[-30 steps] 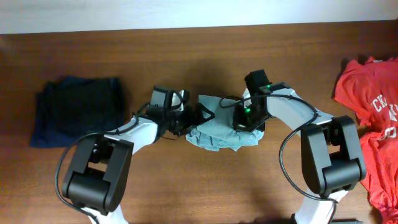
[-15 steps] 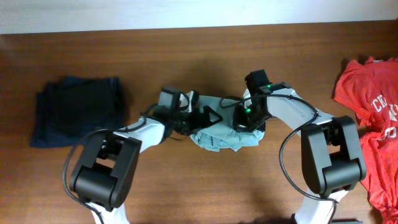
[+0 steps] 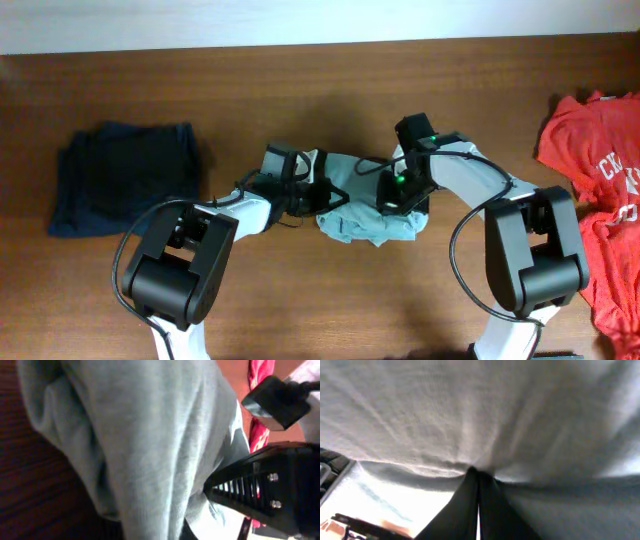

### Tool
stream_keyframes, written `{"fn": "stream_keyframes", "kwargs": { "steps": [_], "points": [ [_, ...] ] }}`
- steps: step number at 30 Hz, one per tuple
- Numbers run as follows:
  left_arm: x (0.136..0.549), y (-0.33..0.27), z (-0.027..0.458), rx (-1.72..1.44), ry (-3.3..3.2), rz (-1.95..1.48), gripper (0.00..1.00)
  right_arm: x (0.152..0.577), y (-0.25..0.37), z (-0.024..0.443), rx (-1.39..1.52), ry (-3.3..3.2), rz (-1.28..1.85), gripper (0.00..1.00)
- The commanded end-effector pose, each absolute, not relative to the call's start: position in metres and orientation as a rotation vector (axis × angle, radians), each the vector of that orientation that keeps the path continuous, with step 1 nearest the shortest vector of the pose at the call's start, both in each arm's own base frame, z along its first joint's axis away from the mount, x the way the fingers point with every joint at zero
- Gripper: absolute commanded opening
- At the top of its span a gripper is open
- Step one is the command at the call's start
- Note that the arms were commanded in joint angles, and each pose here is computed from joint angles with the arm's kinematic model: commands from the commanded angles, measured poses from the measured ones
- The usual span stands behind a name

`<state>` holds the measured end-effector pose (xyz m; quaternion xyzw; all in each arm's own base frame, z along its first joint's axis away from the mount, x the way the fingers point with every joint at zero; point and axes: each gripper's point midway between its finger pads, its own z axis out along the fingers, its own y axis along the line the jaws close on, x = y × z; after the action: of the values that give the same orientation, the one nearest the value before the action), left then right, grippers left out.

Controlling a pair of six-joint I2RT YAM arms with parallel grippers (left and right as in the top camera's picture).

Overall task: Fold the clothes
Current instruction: 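Carry the grey bundle with the left gripper onto the navy garment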

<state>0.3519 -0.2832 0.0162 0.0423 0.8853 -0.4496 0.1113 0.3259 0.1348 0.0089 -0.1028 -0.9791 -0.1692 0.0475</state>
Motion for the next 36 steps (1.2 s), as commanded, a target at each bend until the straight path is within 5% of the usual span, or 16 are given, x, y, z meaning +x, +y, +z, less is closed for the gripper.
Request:
{"fn": "stream_keyframes", "kwargs": {
  "steps": [1, 9, 21, 36],
  "points": [
    [0.348, -0.279, 0.021, 0.272, 2.572, -1.302, 0.01, 0.317, 0.115, 0.001, -0.343, -2.959, -0.412, 0.04],
    [0.361, -0.236, 0.074, 0.303, 2.558, -0.870, 0.01, 0.321, 0.094, 0.055, -0.355, -3.063, -0.475, 0.04],
    [0.376, -0.170, 0.204, 0.070, 2.266, -0.720, 0.01, 0.326, 0.080, 0.148, -0.337, -3.337, -0.618, 0.04],
    [0.397, -0.006, 0.215, -0.185, 2.175, -0.621, 0.00, 0.323, 0.080, 0.151, -0.337, -3.339, -0.620, 0.04]
  ]
}}
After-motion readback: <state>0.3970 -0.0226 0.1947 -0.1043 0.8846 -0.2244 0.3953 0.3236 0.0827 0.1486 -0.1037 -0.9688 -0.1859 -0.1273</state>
